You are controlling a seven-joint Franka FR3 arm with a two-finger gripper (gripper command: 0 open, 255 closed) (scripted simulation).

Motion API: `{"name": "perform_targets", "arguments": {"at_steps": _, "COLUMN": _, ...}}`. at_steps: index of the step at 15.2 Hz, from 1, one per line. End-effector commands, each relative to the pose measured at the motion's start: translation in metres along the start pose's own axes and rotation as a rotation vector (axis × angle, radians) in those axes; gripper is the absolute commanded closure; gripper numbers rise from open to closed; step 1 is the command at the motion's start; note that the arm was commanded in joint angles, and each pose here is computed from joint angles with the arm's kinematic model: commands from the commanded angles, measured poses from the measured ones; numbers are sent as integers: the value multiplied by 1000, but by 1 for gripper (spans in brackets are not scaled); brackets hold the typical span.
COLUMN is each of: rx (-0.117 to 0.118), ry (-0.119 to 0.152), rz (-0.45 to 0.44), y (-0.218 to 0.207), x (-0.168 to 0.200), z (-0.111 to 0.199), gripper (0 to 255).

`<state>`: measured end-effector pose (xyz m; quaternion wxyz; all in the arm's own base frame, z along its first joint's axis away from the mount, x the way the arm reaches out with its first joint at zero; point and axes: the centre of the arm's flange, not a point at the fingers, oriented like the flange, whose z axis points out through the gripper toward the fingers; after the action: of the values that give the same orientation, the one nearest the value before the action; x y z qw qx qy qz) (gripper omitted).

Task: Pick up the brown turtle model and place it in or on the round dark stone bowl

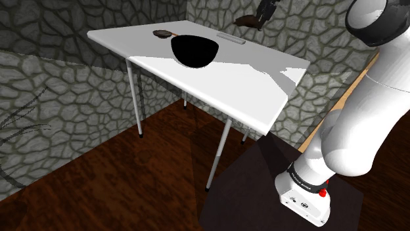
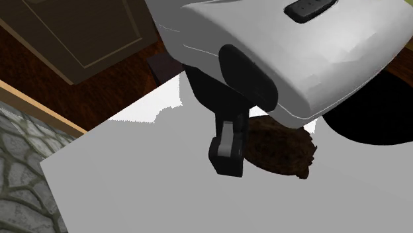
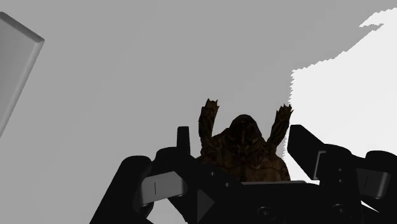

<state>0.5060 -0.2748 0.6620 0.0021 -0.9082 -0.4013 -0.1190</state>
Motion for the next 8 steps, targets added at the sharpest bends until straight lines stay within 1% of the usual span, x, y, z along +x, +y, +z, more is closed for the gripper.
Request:
{"name": "perform_targets", "arguments": {"at_steps": 1, "rx": 0, "ry": 0, "rz": 0, "y": 1, "x": 3, "z": -11, "gripper": 255}}
{"name": "perform_targets", "arguments": {"at_steps": 4, "rx": 0, "ry": 0, "rz": 0, "y": 3, "x": 5, "z": -23, "gripper": 255}}
{"name": "perform_targets", "arguments": {"at_steps": 8, "rx": 0, "ry": 0, "rz": 0, "y": -27, "x": 49, "z": -18, "gripper": 255}}
